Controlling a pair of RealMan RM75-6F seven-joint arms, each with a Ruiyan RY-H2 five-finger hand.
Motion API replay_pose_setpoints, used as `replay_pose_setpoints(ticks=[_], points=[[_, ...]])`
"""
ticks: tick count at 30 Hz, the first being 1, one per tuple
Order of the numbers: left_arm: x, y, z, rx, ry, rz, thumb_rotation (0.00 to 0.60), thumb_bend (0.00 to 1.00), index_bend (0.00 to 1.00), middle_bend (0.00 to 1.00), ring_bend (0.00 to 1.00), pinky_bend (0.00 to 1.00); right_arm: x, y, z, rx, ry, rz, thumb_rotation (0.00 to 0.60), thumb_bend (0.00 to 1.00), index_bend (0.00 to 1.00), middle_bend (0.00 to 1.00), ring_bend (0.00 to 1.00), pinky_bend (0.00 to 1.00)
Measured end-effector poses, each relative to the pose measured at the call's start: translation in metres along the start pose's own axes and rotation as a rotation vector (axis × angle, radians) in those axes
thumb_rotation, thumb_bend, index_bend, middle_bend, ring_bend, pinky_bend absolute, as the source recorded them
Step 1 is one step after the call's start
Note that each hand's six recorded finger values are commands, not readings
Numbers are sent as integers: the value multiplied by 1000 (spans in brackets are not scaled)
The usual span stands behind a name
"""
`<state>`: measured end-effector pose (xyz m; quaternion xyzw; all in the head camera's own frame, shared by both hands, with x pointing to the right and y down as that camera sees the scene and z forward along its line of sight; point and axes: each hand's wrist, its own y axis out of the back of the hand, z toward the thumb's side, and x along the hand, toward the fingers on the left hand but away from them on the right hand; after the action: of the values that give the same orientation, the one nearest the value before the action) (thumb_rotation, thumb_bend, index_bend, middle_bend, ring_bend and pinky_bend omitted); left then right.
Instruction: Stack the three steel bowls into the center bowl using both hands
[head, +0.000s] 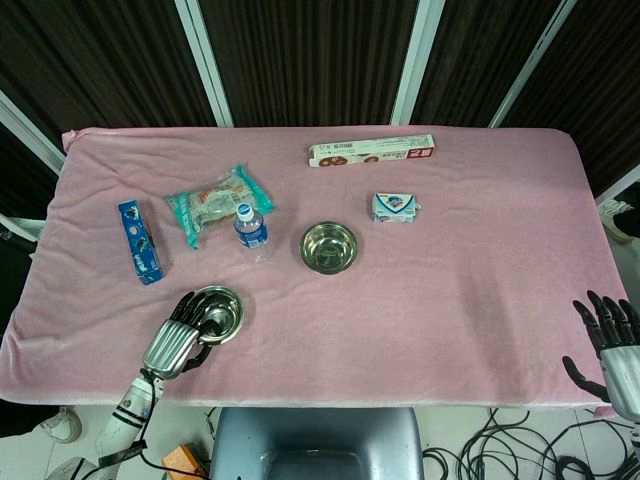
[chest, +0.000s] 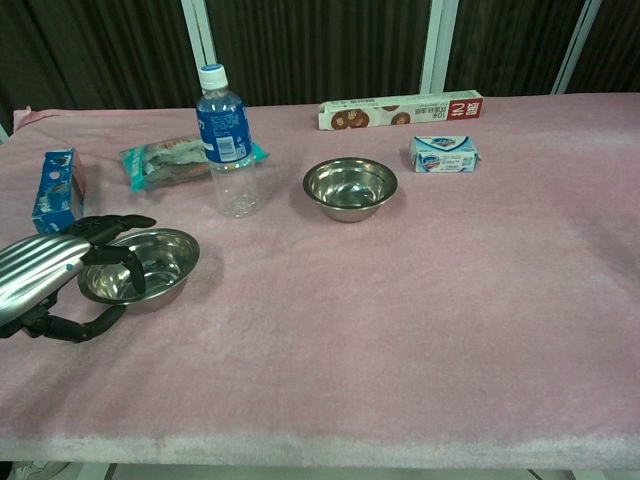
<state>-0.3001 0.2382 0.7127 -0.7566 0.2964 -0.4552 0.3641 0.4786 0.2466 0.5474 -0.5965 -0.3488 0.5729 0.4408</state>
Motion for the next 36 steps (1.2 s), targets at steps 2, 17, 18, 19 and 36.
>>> replay_pose_setpoints(ticks=[2,17,18,19,36], points=[[5,-1,3,-27,-22,17,600,539,634,149,0,0,2,1,-4,-11,-10,-1,600,429,53,0,0,0],[25,30,42,-124,-195,213,600,546,689,160,0,0,11,7,-20,-43,-40,-16,600,429,59,0,0,0],[28,33,46,-131,-207,221,600,547,689,160,0,0,11,7,-21,-44,-39,-17,600,429,60,0,0,0],[30,37,52,-137,-218,229,600,546,688,160,0,0,12,7,-21,-46,-38,-16,600,429,60,0,0,0],[152,84,130,-273,-182,326,600,545,647,146,0,0,26,4,-40,-92,-53,25,600,429,67,0,0,0]])
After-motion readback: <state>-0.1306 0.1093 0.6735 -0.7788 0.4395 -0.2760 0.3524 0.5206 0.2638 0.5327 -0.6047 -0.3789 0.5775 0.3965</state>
